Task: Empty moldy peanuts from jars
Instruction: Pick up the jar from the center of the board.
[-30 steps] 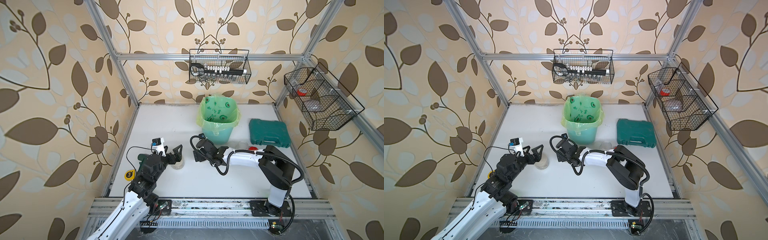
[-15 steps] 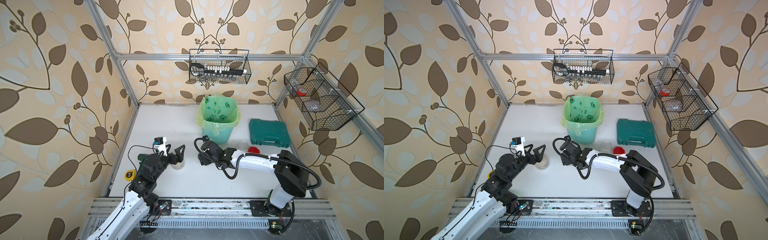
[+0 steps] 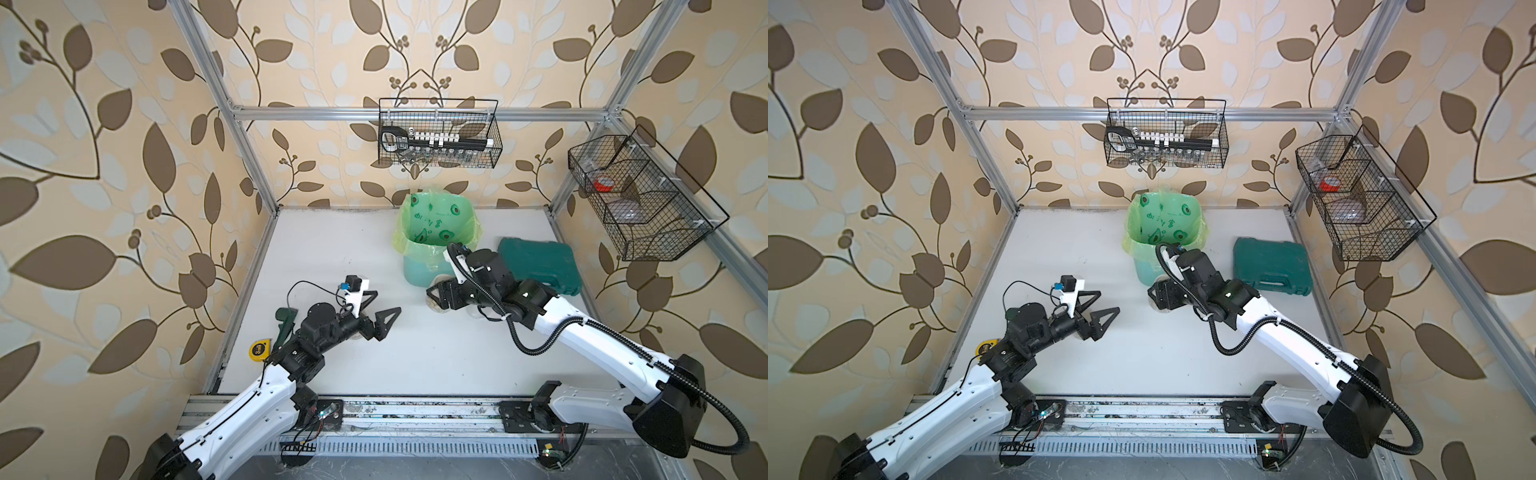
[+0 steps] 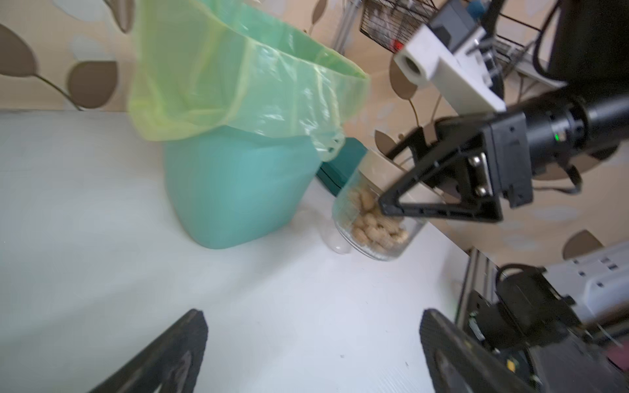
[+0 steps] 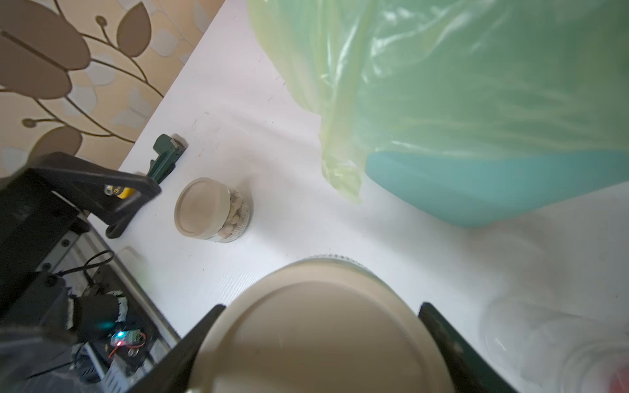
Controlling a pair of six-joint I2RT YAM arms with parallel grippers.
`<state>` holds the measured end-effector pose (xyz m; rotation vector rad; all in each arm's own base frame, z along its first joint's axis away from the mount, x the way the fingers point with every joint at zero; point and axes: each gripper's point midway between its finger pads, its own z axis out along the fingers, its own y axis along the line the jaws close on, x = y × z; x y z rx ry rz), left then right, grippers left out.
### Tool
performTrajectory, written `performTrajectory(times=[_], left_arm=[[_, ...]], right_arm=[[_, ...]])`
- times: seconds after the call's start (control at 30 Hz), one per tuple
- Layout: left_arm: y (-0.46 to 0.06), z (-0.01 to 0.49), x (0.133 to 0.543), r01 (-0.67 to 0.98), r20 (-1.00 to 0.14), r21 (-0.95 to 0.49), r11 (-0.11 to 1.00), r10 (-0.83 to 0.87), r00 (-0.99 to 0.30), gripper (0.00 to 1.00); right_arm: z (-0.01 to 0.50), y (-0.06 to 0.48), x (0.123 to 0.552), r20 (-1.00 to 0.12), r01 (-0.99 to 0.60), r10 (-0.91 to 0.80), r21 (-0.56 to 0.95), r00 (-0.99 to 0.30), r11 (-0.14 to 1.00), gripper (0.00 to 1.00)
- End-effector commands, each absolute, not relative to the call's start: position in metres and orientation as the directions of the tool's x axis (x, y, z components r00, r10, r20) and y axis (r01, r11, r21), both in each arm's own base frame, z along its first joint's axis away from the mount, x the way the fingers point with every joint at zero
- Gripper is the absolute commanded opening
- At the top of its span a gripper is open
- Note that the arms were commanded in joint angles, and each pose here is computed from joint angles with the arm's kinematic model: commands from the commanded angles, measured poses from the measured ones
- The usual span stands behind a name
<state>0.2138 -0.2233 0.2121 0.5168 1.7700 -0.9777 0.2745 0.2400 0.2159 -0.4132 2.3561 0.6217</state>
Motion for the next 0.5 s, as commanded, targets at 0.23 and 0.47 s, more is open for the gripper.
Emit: performTrajectory(times=[0.23, 0.47], left_arm=[[-0.269, 0.248, 0.19, 0.879, -0.957, -0.278, 0.387, -0.031, -0.289, 0.99], [-0.275, 0.26, 0.187, 0.895, -0.962, -0.268, 0.356, -0.055, -0.266, 0.99]], right_arm=[[0.286, 0.271, 0.239, -0.698, -0.663, -0.228, 0.451, -0.679, 0.597, 0.44], [0.293, 0.296, 0.216, -0.701, -0.707, -0.218, 0.544, -0.679, 0.452, 0.43]])
